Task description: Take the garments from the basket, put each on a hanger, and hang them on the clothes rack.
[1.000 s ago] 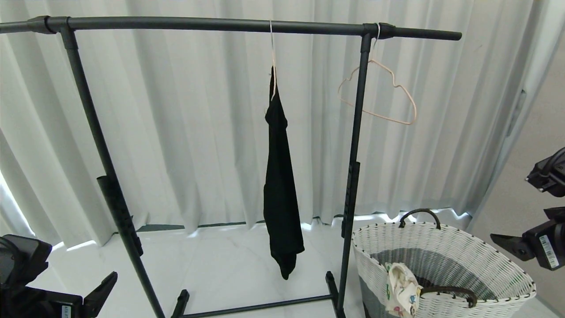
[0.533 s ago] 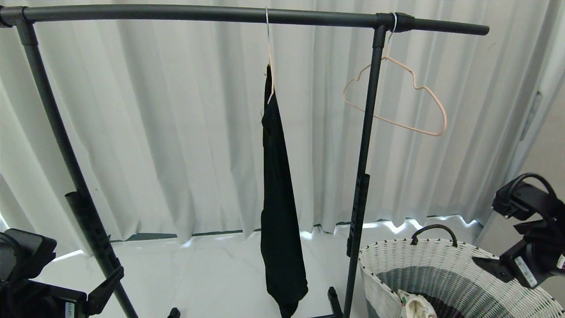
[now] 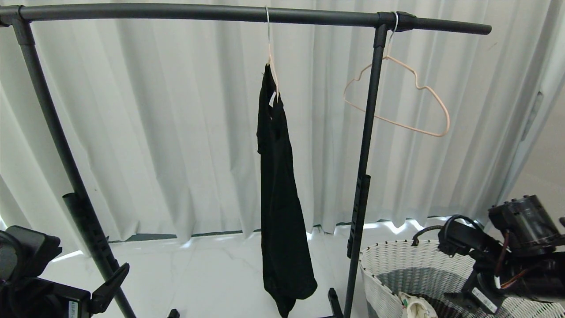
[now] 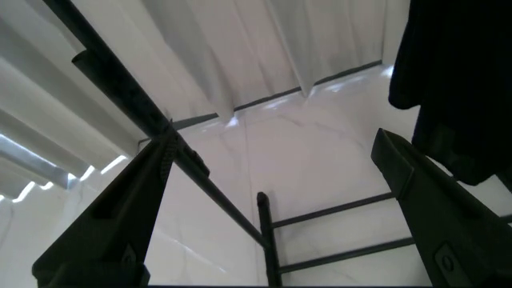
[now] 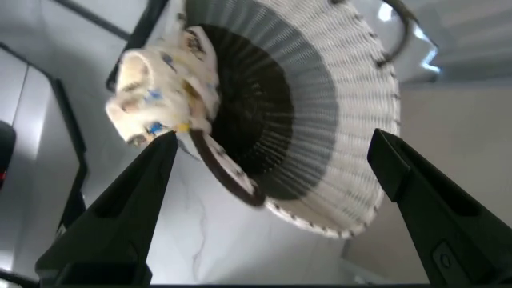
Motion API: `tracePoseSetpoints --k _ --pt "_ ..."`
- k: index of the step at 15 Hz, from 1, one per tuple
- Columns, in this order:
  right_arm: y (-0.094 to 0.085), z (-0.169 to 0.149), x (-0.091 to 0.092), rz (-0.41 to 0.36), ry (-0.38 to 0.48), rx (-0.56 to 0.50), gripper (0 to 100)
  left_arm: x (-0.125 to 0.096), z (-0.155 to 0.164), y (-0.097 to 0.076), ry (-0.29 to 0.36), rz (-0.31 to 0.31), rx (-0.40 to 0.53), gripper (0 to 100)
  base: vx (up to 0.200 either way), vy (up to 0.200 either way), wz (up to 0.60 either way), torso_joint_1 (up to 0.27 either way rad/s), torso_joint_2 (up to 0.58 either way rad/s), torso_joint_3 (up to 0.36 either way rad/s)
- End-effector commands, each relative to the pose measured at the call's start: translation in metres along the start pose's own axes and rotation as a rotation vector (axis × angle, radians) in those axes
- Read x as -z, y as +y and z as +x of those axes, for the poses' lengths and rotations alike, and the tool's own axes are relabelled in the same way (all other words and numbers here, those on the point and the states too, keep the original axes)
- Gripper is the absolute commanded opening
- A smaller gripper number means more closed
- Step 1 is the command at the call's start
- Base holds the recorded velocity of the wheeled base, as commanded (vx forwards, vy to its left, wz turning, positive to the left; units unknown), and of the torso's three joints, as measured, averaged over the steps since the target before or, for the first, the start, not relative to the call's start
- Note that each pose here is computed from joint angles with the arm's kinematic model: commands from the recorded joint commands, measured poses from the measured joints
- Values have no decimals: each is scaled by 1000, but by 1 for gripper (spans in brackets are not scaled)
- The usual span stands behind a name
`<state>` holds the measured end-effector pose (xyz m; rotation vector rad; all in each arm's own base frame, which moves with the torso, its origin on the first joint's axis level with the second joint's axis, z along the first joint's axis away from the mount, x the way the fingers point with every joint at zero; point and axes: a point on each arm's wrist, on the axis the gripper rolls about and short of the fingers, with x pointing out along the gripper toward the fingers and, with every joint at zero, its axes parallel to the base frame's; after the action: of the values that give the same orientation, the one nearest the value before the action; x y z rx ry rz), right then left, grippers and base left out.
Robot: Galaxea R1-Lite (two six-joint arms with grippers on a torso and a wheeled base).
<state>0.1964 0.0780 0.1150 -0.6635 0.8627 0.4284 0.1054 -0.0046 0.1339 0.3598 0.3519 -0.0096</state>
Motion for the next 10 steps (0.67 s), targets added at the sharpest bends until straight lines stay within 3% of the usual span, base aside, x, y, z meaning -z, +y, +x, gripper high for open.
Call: tracePoseSetpoints --k 1,5,8,10 --pt "20 36 -5 -70 84 -78 100 0 0 0 2 1 -5 100 0 0 0 0 0 0" --pt "29 67 -2 -90 163 -113 100 2 0 0 8 6 -6 100 0 0 0 0 0 0" --pt "26 86 5 -68 220 -113 100 1 0 0 5 5 -15 100 0 0 0 0 0 0" --pt "22 100 5 -41 199 -86 100 1 0 0 9 6 -27 100 0 0 0 0 0 0"
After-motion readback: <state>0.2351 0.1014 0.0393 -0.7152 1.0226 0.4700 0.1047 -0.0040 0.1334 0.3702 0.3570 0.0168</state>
